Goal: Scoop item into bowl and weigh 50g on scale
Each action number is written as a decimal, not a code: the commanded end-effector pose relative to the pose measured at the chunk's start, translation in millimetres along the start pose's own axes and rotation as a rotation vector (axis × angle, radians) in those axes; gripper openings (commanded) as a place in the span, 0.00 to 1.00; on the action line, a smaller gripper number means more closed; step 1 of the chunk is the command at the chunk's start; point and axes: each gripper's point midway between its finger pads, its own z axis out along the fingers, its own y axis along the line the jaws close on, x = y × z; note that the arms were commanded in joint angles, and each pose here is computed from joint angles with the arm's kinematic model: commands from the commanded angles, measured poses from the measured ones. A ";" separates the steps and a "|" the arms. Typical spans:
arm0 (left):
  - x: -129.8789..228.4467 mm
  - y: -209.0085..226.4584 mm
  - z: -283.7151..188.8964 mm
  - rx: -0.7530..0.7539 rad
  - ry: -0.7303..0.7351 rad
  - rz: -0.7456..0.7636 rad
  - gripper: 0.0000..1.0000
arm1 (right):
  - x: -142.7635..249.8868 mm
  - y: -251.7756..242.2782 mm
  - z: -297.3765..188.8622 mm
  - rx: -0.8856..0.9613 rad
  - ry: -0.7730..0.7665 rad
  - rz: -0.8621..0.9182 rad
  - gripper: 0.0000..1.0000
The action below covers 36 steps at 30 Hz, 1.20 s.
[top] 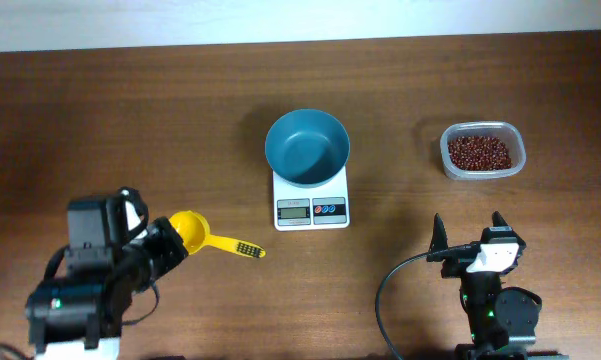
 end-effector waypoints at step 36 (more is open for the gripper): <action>24.0 -70.7 36.2 0.158 0.201 -0.075 0.00 | -119.8 150.1 -27.8 -1.030 0.494 0.763 0.98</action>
